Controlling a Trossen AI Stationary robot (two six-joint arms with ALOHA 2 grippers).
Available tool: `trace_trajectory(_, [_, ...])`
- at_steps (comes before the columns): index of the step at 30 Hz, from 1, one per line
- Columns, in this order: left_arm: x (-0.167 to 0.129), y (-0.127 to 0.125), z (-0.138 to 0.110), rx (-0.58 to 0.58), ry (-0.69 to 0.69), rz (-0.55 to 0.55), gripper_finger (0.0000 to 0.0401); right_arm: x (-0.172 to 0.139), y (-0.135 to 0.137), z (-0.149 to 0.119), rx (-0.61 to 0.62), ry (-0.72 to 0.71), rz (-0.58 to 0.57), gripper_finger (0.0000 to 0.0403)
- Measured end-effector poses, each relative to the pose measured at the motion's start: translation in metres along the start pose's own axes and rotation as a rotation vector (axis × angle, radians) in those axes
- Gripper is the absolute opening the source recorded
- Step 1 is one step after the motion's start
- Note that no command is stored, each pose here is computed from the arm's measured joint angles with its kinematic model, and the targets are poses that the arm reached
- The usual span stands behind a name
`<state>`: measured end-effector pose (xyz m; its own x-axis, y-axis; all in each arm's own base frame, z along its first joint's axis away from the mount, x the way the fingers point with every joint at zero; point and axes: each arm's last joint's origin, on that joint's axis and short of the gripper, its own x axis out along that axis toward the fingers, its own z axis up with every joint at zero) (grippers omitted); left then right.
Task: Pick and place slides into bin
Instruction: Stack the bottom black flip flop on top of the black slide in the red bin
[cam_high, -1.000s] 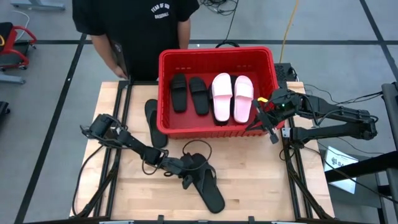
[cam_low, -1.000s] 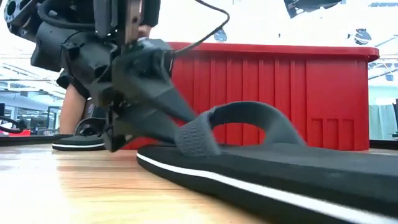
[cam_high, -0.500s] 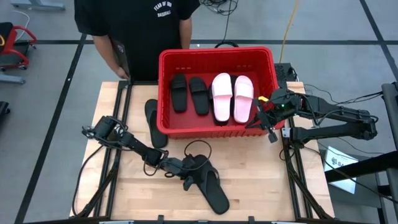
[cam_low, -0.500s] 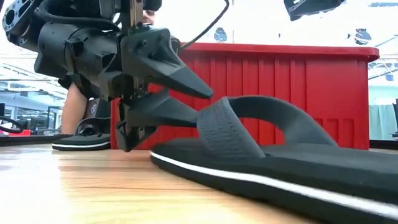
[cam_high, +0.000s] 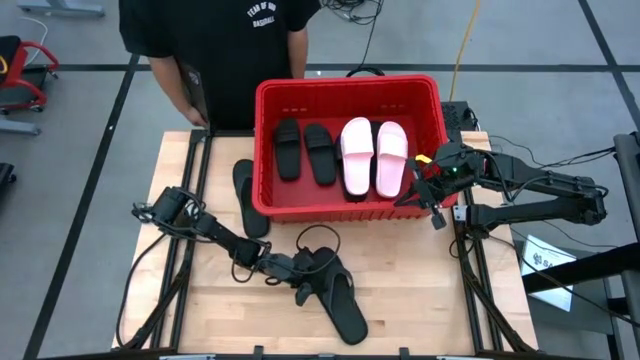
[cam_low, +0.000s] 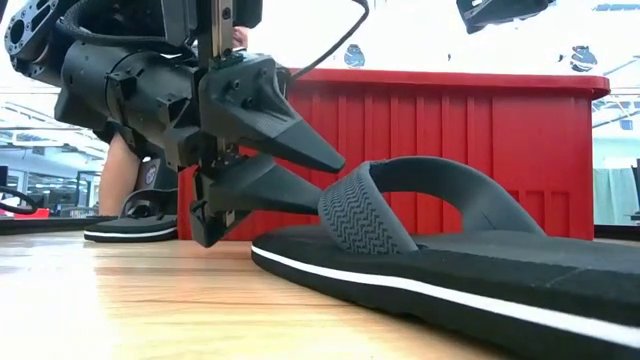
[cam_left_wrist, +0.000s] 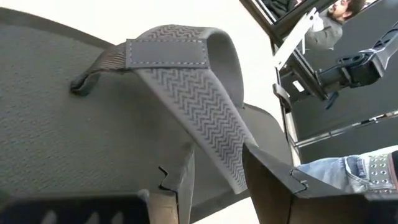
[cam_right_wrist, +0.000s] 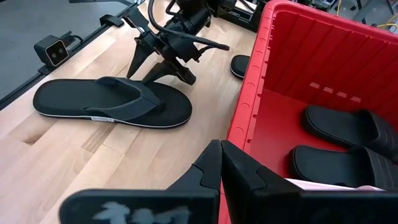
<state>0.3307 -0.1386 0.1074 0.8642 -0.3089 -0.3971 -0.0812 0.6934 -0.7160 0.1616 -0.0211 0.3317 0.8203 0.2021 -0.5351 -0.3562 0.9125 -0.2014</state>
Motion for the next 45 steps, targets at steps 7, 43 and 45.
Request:
trace_trajectory(7, [0.0, 0.0, 0.0, 0.006, -0.002, 0.002, 0.0129, 0.0, 0.0, 0.0, 0.0, 0.0, 0.0, 0.0])
trace_trajectory(43, [0.021, 0.002, -0.002, 0.104, -0.006, -0.004, 0.0086, 0.0, -0.003, 0.001, 0.021, 0.007, -0.058, 0.0])
trace_trajectory(45, [0.021, 0.002, -0.002, 0.104, -0.006, -0.004, 0.0053, 0.0, -0.003, 0.001, 0.021, 0.007, -0.058, 0.0])
